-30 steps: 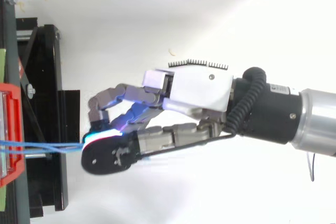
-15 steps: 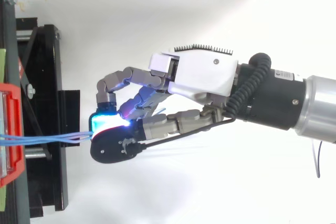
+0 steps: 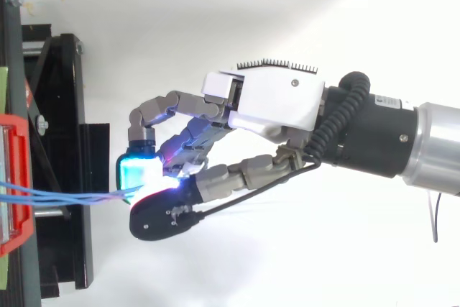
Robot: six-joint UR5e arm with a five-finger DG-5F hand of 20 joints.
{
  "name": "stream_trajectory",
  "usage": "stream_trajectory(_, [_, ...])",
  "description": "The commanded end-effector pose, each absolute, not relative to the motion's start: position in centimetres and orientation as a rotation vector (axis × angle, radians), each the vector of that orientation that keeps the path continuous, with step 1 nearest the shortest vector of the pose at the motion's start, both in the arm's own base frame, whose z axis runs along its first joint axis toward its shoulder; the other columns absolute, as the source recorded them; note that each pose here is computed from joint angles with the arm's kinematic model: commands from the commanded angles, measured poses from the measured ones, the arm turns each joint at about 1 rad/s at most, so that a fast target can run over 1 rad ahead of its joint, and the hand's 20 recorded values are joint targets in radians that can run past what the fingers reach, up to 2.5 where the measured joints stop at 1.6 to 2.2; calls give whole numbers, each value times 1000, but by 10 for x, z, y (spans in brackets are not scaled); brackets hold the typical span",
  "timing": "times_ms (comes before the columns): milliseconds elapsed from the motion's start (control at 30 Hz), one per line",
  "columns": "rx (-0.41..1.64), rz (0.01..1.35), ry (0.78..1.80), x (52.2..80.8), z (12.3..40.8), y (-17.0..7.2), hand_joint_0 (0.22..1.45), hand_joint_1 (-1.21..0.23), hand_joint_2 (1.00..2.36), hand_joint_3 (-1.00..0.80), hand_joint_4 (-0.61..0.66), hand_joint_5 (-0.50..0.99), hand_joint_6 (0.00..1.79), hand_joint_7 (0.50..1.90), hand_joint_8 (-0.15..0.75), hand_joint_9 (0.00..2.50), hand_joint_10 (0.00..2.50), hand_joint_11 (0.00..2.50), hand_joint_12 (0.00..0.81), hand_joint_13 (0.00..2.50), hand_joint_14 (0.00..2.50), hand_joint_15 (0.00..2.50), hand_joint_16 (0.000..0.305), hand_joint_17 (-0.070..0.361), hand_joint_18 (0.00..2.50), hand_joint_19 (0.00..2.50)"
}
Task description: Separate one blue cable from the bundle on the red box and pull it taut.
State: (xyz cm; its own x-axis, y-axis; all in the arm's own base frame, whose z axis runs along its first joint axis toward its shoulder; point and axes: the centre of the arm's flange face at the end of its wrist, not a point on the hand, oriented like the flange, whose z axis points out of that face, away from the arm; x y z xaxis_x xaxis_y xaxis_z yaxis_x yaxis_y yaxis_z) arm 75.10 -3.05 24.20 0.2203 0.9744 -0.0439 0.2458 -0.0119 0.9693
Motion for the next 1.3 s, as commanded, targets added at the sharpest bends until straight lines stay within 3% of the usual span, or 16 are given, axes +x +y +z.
stream_trajectory(0, [1478,905,1216,751,241,-30,718,-877,1019,-160,74,-165,733,1201,232,756,16,491,321,734,15,440,54,122,566,662])
stream_trajectory(167, [1478,905,1213,751,243,-32,720,-891,1018,-219,85,-167,734,1207,229,748,18,490,322,726,15,433,54,122,567,657])
stream_trajectory(367, [1480,905,1213,751,241,-32,569,-816,1000,-500,98,-166,737,1218,243,762,18,487,331,729,17,450,55,124,562,684])
stream_trajectory(600, [1479,906,1212,751,243,-32,477,-681,1000,-500,131,-154,731,1222,278,799,16,481,363,761,14,447,61,137,599,680])
stream_trajectory(1067, [1480,903,1215,751,241,-32,458,-408,1000,-500,112,-140,715,1251,289,850,14,465,379,791,13,447,64,143,621,688])
stream_trajectory(1167, [1478,905,1213,751,243,-32,518,-415,1000,-500,95,-138,703,1301,270,846,16,483,359,772,14,455,58,131,582,711])
stream_trajectory(1267, [1479,904,1214,751,241,-32,577,-509,1008,-382,88,-136,699,1332,263,845,16,490,344,763,15,461,55,125,562,725])
